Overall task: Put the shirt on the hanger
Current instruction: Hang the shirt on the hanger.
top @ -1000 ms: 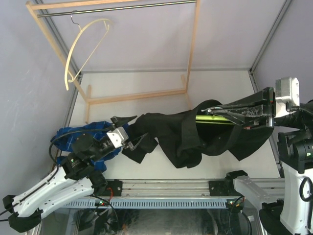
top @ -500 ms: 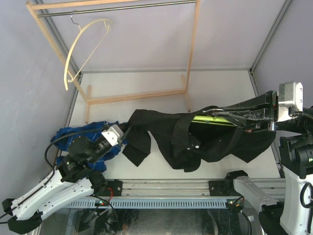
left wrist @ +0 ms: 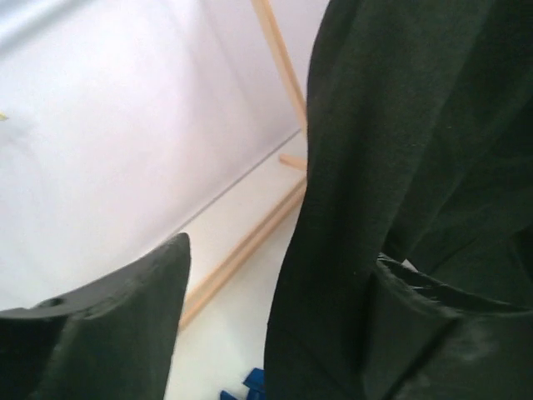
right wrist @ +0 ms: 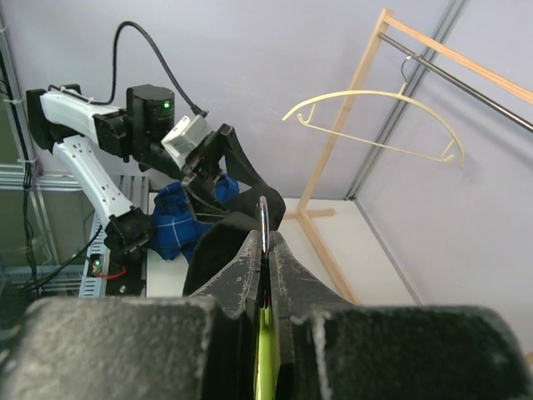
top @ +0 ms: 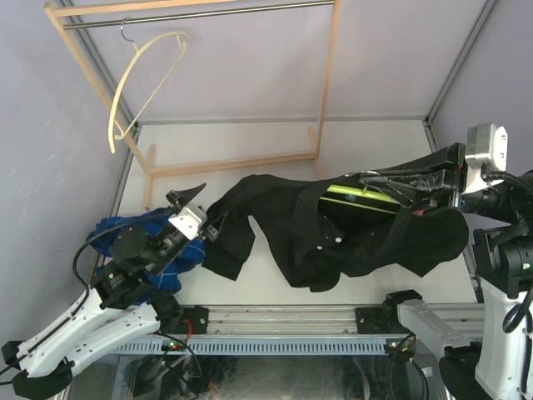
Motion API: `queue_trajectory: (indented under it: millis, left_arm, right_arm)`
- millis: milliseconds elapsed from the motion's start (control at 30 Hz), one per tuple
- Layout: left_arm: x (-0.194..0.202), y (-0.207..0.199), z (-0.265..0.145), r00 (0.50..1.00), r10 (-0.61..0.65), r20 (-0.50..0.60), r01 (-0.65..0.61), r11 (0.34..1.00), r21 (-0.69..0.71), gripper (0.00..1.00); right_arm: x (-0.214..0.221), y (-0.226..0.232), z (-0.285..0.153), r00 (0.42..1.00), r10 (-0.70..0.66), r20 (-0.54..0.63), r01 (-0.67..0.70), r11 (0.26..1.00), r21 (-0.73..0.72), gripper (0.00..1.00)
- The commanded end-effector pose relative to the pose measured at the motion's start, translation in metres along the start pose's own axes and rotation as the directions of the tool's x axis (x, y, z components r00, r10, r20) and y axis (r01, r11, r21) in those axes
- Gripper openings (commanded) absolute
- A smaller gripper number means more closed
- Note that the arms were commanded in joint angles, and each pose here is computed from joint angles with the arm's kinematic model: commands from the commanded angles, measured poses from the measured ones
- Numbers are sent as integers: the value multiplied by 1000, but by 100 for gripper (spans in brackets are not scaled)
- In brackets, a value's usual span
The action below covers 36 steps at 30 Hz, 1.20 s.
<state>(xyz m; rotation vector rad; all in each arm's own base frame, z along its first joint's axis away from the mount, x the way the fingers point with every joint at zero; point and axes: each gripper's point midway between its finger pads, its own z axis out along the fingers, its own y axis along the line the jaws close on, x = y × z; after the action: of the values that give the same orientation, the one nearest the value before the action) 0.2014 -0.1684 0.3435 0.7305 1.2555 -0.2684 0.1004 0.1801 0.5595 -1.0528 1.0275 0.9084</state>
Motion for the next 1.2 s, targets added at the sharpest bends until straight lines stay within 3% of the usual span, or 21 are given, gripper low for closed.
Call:
queue_trajectory:
  millis: [0, 167, 433, 567, 833, 1167]
  left_arm:
    - [-32, -4, -10, 995, 15, 99, -22, 997, 76, 81]
    - [-59, -19, -30, 974, -3, 226, -40, 981, 188, 80]
    - [-105, -43, -35, 951, 10, 309, -134, 914, 383, 73]
    - [-118, -57, -24, 954, 16, 298, -164, 863, 477, 72]
    - [-88, -84, -11, 978, 75, 193, -180, 769, 613, 64]
    - [-81, -97, 0, 985, 50, 163, -146, 738, 658, 63]
  right_arm:
    - [0, -23, 1, 999, -37, -9, 37, 995, 94, 0]
    - [34, -47, 0, 996, 50, -73, -36, 984, 172, 0]
    - [78, -38, 22, 987, 96, -129, -81, 989, 121, 0]
    - [89, -13, 38, 986, 75, -146, -74, 997, 14, 0]
    - [82, 25, 39, 994, 33, -103, -47, 990, -135, 0]
    - [74, 48, 38, 998, 15, -68, -30, 971, -237, 0]
